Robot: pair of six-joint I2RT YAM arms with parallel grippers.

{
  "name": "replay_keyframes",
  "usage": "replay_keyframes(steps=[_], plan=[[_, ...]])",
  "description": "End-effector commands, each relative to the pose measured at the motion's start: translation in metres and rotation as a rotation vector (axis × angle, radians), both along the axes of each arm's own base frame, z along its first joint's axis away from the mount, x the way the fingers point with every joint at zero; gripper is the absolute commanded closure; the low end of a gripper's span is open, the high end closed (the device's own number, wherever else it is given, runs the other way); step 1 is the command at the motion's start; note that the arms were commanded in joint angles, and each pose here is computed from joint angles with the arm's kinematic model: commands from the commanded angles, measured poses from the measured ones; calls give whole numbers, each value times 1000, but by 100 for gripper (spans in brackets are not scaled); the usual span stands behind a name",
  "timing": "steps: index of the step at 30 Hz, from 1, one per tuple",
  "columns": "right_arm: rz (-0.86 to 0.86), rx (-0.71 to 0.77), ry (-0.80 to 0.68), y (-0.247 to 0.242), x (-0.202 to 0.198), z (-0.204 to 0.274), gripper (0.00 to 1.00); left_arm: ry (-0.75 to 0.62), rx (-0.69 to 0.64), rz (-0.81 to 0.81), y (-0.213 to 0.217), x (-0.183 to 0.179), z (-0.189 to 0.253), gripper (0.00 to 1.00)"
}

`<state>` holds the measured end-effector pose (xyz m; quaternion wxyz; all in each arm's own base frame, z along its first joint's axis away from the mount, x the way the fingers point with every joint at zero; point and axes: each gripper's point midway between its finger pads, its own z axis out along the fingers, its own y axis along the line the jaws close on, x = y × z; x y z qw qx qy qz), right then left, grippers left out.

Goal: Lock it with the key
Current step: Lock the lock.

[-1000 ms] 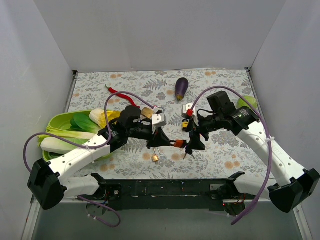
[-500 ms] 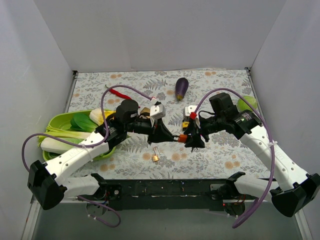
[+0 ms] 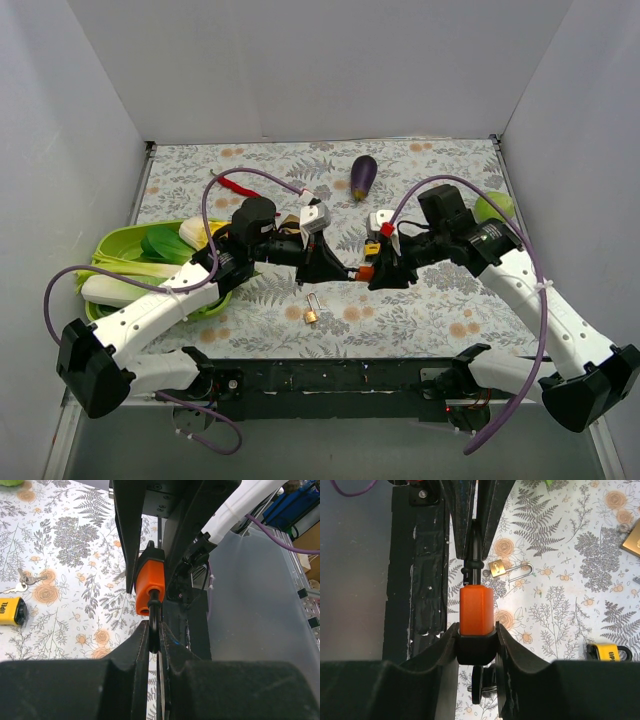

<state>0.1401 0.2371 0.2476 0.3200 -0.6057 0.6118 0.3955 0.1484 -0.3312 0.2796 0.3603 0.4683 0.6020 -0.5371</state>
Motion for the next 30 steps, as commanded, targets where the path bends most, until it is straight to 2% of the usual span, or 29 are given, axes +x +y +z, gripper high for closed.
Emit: replay_keyframes(steps=[1,7,16,20,24,30], plan=[[88,91,15,14,-11,25,99,-91,-86,-7,-7,4,29,100],[136,112,91,18,-23,30,99,-120,-100,-4,-12,6,28,100],[153,159,90,27,-21,43,99,-95,-103,-33,-19,-6,18,100],[103,166,81,31,-12,45,99,-68,-105,-48,-20,-11,17,100],[-5,181,-7,34,10,48,99,-28,-101,-52,-20,-15,16,100],[-18,211,-62,35,15,56,99,32,-96,-49,-18,-19,10,100]])
